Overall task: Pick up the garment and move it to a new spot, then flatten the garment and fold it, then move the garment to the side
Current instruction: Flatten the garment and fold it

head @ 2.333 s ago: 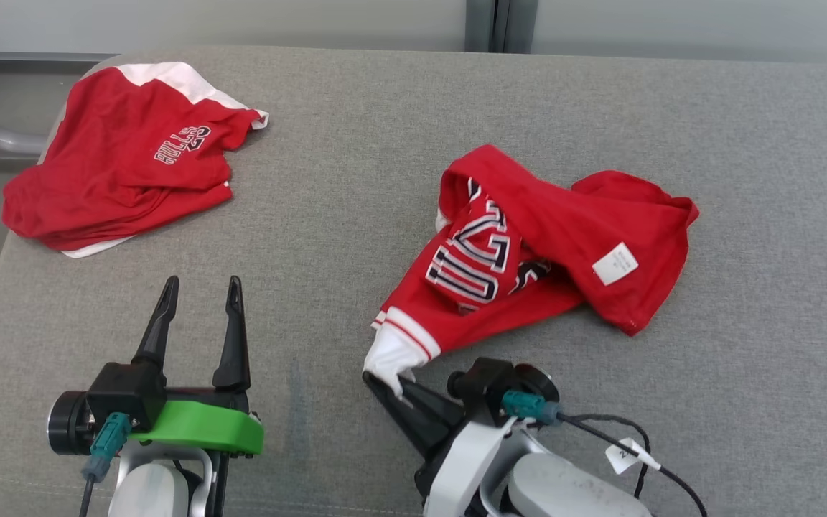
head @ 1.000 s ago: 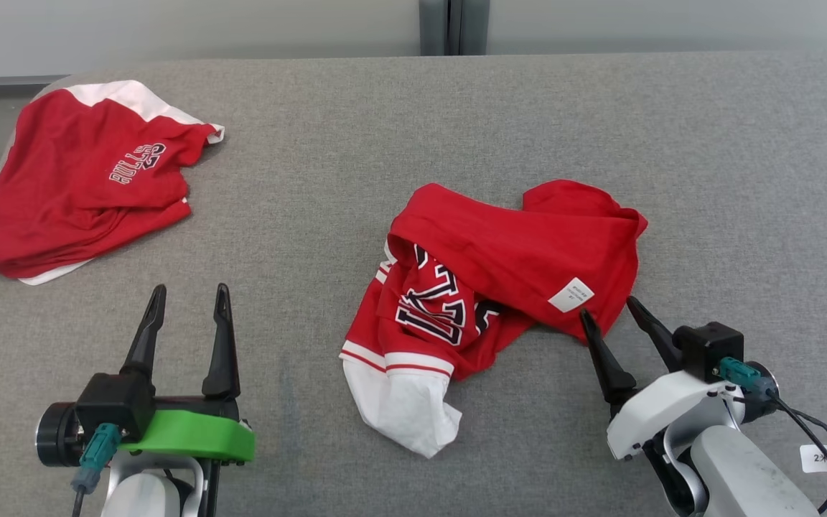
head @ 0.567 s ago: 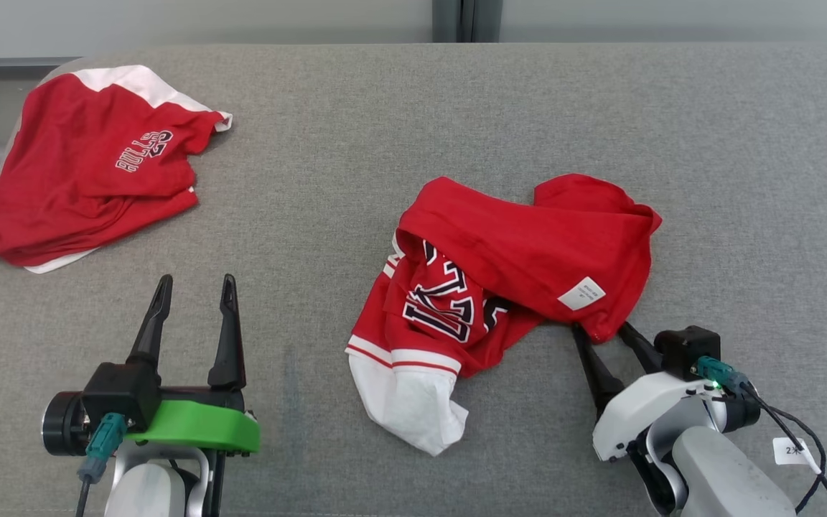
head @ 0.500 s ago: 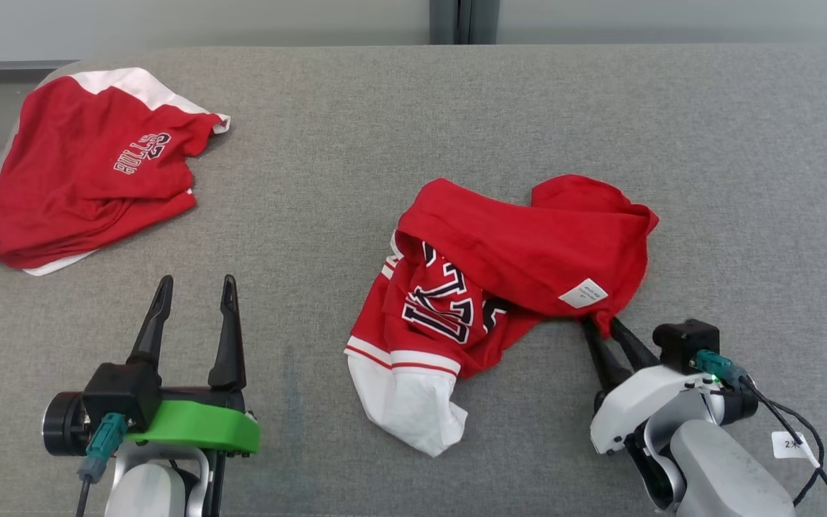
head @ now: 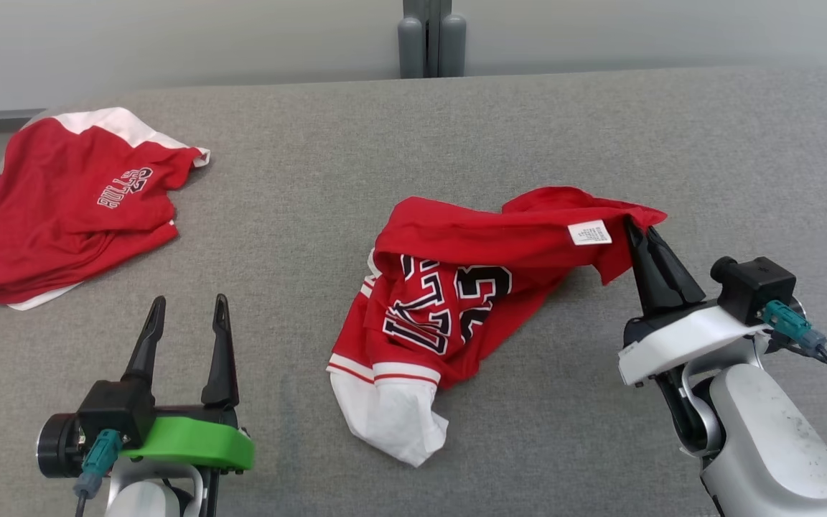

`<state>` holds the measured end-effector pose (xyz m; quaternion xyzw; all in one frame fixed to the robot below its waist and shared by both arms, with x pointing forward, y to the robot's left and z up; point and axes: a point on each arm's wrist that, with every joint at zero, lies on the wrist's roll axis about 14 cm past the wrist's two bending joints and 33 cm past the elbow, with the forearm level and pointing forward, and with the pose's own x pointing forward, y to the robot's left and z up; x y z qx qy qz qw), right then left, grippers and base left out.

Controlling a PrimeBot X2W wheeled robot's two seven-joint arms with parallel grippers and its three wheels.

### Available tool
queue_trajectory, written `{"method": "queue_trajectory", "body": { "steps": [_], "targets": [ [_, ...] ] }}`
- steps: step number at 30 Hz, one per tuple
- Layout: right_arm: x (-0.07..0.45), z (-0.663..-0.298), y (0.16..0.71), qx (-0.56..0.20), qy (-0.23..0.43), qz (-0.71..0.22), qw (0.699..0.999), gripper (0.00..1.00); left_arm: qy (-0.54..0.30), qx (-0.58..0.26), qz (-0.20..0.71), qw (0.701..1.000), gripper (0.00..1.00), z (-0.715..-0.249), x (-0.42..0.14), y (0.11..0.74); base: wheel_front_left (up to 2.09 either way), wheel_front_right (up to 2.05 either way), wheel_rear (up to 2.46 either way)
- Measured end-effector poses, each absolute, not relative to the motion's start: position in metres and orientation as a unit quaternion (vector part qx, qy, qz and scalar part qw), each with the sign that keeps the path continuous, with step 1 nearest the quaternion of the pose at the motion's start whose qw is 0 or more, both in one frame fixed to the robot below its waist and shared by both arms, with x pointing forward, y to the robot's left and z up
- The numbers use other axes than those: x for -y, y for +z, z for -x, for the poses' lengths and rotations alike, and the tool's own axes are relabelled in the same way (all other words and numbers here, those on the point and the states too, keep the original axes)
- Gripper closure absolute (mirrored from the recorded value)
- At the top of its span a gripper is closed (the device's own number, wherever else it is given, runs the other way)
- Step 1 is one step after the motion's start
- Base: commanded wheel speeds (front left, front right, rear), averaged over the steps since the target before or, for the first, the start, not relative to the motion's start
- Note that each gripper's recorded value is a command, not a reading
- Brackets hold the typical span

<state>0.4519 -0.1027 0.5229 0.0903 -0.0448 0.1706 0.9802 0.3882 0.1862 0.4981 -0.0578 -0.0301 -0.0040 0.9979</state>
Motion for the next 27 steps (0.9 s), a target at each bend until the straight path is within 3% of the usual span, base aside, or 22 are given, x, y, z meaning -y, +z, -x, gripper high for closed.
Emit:
{"method": "queue_trajectory", "body": {
  "steps": [17,27],
  "targets": [
    [0.115,-0.409,0.666,0.237,0.187,-0.060,0.951,1.00,-0.030,0.039,0.062,0.997,0.00,-0.383,-0.167,0.505,0.00,0.00,0.00],
    [0.108,-0.423,0.667,0.219,0.195,-0.051,0.955,1.00,-0.024,0.034,0.069,0.997,0.00,-0.380,-0.169,0.501,0.00,0.00,0.00]
  ]
}}
